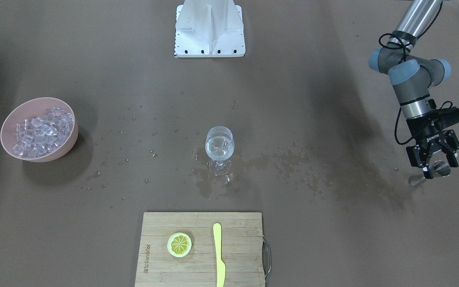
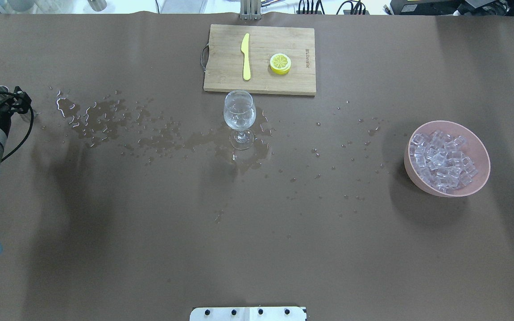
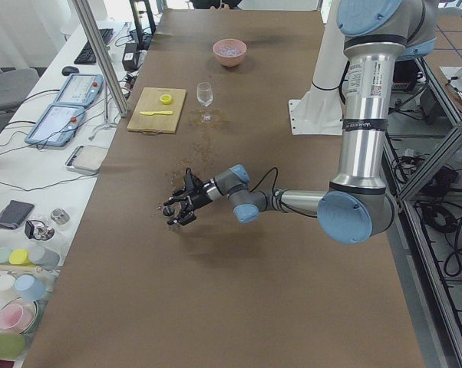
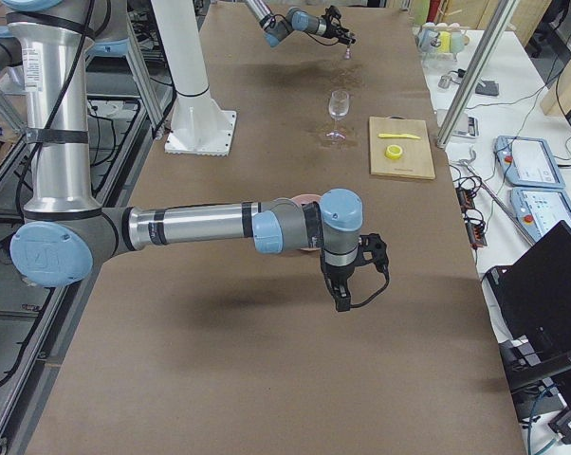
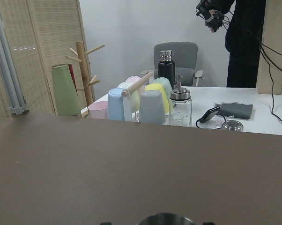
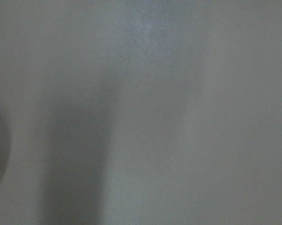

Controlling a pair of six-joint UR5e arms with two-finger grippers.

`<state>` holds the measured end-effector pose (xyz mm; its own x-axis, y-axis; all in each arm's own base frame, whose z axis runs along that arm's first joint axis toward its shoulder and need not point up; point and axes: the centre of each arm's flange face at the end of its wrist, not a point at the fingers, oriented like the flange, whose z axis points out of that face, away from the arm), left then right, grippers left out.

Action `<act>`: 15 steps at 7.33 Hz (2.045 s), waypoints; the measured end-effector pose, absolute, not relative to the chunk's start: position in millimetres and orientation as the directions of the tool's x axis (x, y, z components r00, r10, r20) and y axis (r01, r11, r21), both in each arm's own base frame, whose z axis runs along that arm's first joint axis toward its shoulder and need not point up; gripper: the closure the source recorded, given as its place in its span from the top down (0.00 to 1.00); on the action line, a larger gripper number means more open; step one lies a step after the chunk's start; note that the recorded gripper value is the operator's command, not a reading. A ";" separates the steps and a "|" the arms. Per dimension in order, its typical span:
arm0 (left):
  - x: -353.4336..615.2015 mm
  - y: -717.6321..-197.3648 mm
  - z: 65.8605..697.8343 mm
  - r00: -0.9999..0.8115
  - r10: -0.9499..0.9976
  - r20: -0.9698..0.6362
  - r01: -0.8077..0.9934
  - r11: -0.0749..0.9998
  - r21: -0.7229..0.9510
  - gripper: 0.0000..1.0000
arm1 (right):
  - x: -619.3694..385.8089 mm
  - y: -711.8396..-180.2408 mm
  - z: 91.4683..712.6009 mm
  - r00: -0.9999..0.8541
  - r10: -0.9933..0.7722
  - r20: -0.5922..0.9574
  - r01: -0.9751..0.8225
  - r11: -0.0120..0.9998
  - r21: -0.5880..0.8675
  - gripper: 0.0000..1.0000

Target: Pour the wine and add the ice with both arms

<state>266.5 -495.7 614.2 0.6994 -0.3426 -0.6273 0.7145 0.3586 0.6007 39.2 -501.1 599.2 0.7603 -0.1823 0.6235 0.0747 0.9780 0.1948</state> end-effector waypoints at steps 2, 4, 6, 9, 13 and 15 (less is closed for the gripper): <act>262.6 -492.2 605.6 0.723 -0.282 -0.631 0.689 0.358 0.630 0.98 | 39.2 -501.2 598.8 0.760 -0.183 0.623 0.075 0.978 0.195 1.00; 257.7 -485.7 596.7 0.751 -0.178 -0.635 0.649 0.376 0.662 0.98 | 39.0 -501.2 598.8 0.760 -0.182 0.624 0.075 0.978 0.195 1.00; 246.2 -471.6 594.8 0.758 -0.113 -0.642 0.619 0.432 0.656 0.98 | 39.0 -501.2 598.7 0.760 -0.182 0.624 0.074 0.978 0.195 1.00; 240.1 -454.9 577.9 0.741 -0.024 -0.671 0.584 0.517 0.626 0.98 | 39.0 -501.6 597.9 0.760 -0.183 0.624 0.074 0.978 0.197 1.00; 209.9 -466.0 542.5 0.700 0.123 -0.703 0.429 0.715 0.552 0.98 | 39.5 -500.9 598.4 0.760 -0.183 0.623 0.075 0.978 0.197 1.00; 168.7 -472.8 498.5 0.730 0.179 -0.659 0.285 0.797 0.532 0.98 | 39.4 -500.8 598.4 0.760 -0.183 0.623 0.075 0.978 0.196 1.00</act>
